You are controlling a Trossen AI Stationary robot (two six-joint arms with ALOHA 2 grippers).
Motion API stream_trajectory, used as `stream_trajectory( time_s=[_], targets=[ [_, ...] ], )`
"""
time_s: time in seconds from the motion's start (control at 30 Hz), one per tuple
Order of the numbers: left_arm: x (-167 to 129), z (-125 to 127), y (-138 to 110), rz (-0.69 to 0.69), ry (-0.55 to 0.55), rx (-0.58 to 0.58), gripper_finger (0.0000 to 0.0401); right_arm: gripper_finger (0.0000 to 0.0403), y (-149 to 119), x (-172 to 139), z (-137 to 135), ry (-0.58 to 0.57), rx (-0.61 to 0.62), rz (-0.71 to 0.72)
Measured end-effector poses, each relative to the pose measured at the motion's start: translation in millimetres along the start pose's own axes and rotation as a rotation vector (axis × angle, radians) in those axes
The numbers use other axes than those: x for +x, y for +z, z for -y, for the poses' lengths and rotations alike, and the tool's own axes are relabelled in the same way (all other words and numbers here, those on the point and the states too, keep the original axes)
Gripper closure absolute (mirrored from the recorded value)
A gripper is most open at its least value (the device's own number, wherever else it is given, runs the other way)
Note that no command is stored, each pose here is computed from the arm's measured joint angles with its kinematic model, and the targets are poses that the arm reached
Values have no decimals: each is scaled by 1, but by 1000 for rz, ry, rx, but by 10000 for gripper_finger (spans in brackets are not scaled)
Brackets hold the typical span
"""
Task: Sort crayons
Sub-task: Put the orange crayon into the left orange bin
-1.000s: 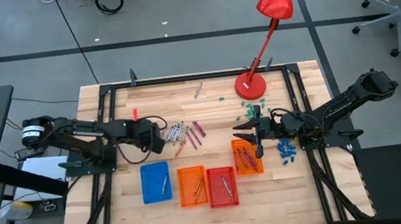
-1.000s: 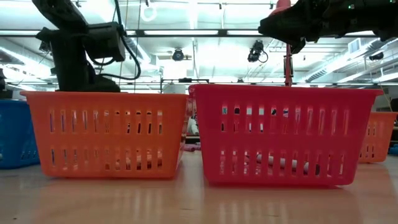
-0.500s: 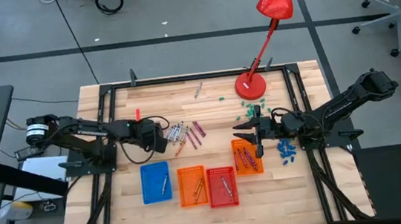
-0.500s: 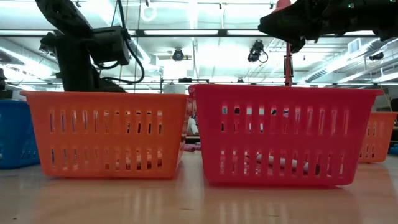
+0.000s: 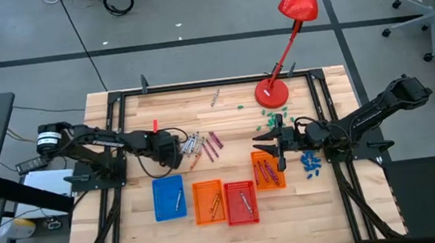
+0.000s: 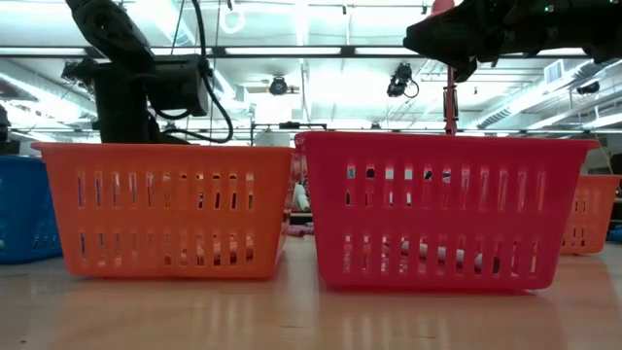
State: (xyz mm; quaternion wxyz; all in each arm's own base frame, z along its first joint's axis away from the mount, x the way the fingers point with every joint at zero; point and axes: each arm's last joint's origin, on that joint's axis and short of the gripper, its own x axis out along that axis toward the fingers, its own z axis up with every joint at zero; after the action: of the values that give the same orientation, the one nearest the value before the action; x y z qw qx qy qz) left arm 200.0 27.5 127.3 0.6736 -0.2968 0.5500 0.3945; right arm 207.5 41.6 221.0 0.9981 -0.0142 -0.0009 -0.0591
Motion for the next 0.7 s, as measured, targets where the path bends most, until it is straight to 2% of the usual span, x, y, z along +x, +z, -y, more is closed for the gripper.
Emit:
stream_trajectory(
  time_s=[0.2,0.5,0.7],
  targets=[
    [0,-1,-1,-3,4,61,383,293,0,0,0,0,-1,-2],
    [-12,0,3,23,-46,82,370,293,-1,0,0,1,-2,-7],
    [-37,-2,7,116,-160,50,372,293,-1,0,0,1,-4,-12]
  ],
)
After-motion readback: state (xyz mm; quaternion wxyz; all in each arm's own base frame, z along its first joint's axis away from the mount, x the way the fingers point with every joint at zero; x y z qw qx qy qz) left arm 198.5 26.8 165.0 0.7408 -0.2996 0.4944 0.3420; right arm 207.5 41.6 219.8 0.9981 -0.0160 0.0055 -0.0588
